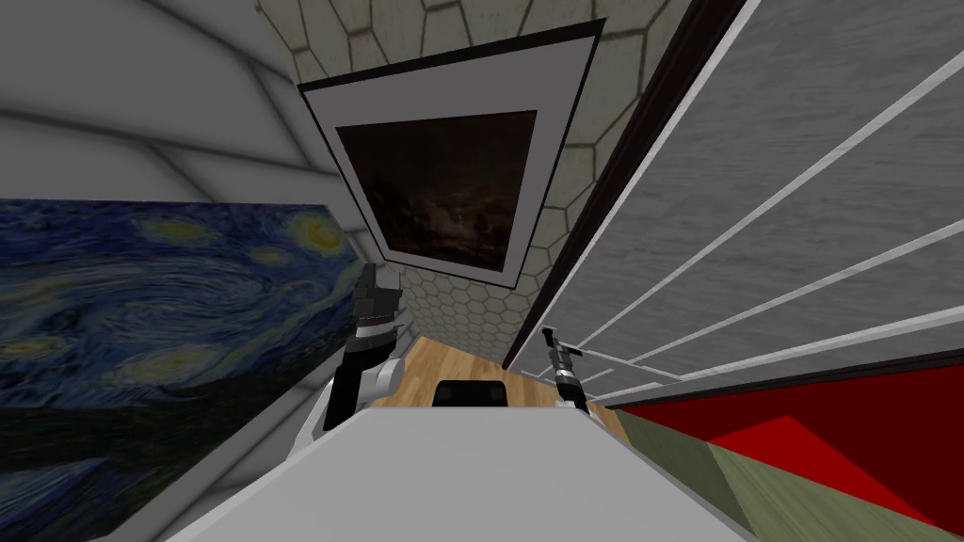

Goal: Pull the door open

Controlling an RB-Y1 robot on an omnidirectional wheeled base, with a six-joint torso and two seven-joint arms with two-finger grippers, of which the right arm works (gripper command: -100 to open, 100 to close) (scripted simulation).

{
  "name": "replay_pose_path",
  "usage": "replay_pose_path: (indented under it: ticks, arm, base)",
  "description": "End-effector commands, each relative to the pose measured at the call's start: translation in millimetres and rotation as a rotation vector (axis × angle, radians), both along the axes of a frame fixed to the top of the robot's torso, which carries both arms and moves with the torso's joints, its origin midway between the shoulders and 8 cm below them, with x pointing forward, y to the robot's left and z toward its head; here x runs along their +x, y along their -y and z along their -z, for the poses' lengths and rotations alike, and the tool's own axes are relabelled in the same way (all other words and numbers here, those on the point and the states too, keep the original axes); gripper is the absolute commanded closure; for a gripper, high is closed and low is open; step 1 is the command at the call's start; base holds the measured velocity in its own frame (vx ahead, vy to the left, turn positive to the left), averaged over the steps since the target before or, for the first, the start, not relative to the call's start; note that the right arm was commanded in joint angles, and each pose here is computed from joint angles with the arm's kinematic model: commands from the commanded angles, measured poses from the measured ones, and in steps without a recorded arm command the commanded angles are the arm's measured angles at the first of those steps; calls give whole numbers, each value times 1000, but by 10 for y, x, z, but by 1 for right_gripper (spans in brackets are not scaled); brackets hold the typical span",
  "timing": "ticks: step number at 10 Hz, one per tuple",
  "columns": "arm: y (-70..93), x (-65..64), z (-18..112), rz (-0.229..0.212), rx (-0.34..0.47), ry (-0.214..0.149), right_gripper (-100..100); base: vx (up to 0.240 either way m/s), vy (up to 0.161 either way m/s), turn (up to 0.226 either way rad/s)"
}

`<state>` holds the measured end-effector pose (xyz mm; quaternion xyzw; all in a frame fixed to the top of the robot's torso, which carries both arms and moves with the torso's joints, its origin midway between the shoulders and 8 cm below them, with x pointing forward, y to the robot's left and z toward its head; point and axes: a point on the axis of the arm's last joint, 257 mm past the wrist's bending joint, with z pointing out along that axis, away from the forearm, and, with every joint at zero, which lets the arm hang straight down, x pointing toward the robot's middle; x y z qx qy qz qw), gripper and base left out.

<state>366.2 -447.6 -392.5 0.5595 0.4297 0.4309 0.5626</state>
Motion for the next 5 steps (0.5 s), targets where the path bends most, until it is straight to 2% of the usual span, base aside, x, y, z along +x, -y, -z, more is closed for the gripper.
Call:
replay_pose_path:
  ticks: [1, 3, 5]
  arm:
    - [-6, -5, 7, -1, 0, -1, 100]
    - [-6, -5, 7, -1, 0, -1, 100]
    - [-16, -69, 19, -21, 0, -5, 100]
  base:
    - [-22, 5, 0]
    - [-5, 1, -1]
    - [-161, -22, 122]
